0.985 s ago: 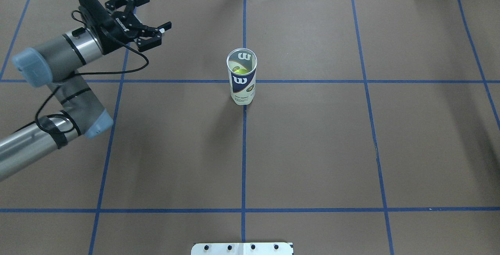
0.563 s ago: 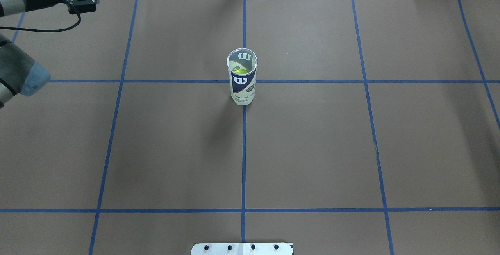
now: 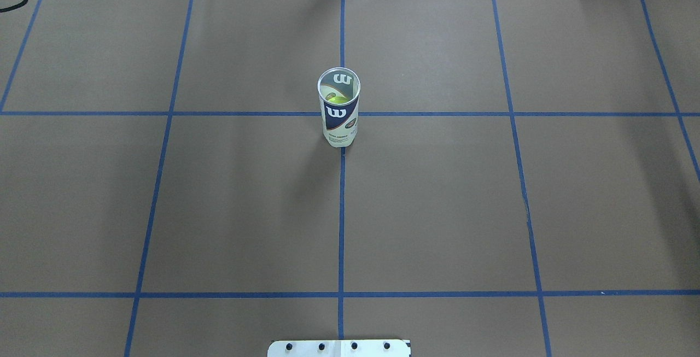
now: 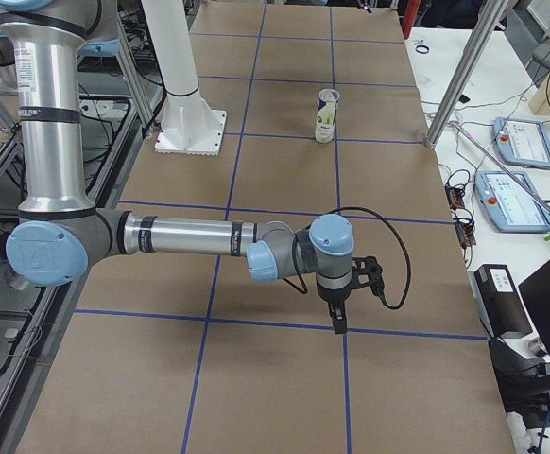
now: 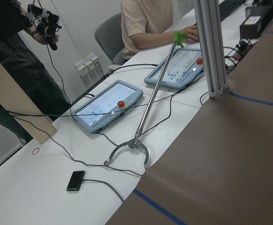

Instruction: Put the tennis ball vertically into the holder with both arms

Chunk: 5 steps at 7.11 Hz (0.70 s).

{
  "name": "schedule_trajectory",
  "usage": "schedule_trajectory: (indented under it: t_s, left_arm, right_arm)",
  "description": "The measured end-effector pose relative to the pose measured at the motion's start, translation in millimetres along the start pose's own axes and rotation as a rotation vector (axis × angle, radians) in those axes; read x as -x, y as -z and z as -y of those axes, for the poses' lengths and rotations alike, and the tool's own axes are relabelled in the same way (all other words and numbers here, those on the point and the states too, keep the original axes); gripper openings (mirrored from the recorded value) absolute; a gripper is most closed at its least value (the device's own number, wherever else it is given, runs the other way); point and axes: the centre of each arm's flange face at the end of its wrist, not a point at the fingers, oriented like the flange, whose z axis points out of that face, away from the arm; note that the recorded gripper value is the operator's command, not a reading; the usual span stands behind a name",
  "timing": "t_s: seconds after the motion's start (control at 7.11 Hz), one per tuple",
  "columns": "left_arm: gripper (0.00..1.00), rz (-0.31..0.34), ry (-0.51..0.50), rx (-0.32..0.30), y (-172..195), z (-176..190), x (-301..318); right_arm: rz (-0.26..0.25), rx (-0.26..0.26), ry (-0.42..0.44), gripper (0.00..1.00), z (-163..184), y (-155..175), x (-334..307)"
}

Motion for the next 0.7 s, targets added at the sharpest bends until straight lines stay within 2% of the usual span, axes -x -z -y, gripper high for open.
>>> schedule_trajectory:
  t_s: [0.14, 0.28, 0.56, 0.7]
  left_arm:
    - [0.98, -0.002, -0.016, 0.099, 4, -13, 14]
    - [0.81, -0.021, -0.040, 0.193, 7, -26, 26]
    - [0.91, -0.055, -0.122, 0.341, 24, -67, 45]
    - [0.99, -0.065, -0.164, 0.379, 31, -84, 49]
  right_arm:
    - [0.000, -0.001, 0.001, 1.00, 1, 0, 0]
    - [-0.001, -0.002, 0.002, 1.00, 1, 1, 1]
    - [-0.002, -0.002, 0.004, 1.00, 2, 1, 1]
    - [-0.002, -0.002, 0.004, 1.00, 2, 0, 0]
